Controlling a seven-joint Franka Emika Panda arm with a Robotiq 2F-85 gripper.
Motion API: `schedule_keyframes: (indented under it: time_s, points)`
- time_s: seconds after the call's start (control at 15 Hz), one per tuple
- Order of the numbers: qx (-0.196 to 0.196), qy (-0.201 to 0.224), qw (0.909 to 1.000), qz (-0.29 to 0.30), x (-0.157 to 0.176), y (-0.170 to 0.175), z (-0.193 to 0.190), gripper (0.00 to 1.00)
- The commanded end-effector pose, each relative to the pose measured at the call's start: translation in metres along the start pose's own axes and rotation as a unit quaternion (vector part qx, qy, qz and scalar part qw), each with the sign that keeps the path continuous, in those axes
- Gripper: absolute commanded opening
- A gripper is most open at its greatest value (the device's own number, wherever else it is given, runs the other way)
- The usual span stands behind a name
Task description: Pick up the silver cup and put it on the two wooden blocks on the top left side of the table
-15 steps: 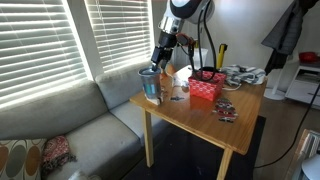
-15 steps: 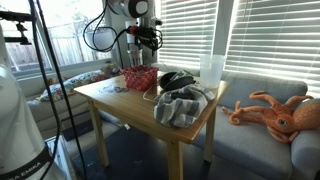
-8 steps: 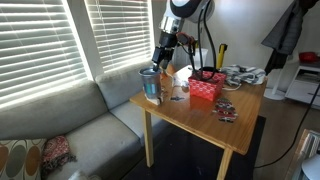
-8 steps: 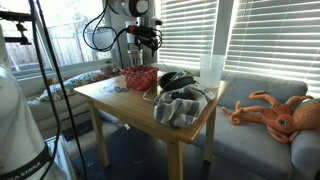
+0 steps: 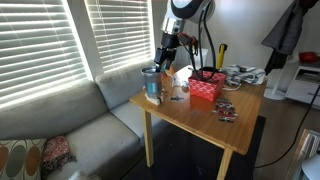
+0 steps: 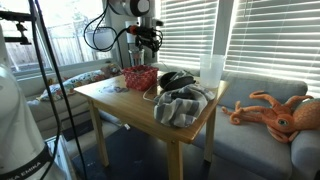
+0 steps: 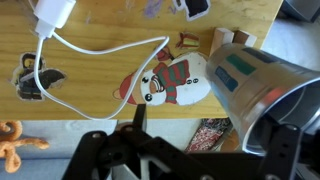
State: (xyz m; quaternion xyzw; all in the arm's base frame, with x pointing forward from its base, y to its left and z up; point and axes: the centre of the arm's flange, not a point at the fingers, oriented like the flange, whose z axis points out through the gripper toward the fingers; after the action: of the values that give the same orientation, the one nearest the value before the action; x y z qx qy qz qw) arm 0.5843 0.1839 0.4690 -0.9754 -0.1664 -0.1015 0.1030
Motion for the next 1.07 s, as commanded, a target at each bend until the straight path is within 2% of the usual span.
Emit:
schedule_keyframes:
  time_s: [0.0, 0.8, 1.0]
  points:
    - [-0.003, -0.004, 1.0, -0.001, 0.003, -0.004, -0.005, 1.0]
    - [0.003, 0.005, 0.9999, -0.011, 0.008, -0.013, -0.012, 1.0]
    - [0.014, 0.015, 0.9997, -0.015, 0.006, -0.017, -0.021, 1.0]
